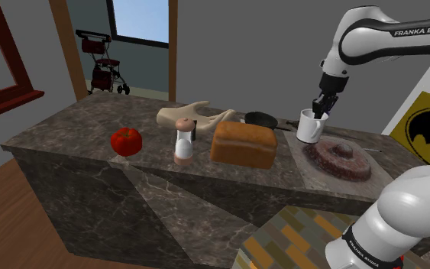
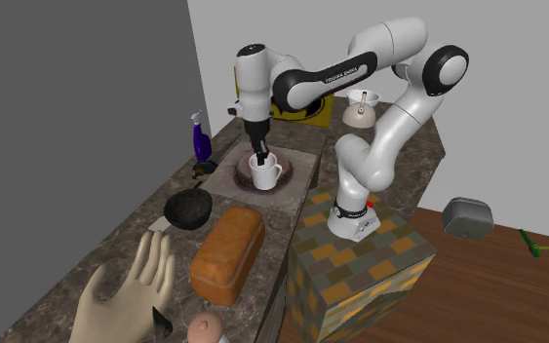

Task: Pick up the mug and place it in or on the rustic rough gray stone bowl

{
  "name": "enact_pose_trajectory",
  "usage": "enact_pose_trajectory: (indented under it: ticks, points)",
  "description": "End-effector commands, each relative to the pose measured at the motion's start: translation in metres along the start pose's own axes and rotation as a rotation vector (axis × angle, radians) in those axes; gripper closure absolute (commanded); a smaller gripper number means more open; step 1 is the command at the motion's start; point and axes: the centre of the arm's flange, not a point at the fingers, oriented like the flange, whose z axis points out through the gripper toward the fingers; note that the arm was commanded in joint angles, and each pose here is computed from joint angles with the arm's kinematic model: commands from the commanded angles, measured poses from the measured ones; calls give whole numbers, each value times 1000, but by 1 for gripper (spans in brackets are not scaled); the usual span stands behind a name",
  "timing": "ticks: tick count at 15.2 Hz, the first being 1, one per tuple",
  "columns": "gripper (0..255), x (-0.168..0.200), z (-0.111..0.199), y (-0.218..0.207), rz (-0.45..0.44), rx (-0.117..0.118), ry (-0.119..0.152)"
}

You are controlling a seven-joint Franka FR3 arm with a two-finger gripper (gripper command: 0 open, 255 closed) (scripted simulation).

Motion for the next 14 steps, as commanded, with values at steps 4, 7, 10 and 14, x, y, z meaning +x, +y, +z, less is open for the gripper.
enact_pose_trajectory:
  ticks: [4,7,10,14]
  points:
    - [255,13,-21,3,0,0,0]
    - [255,52,-27,10,0,0,0]
    - [255,90,-33,18,0,0,0]
    - [255,141,-41,28,0,0,0]
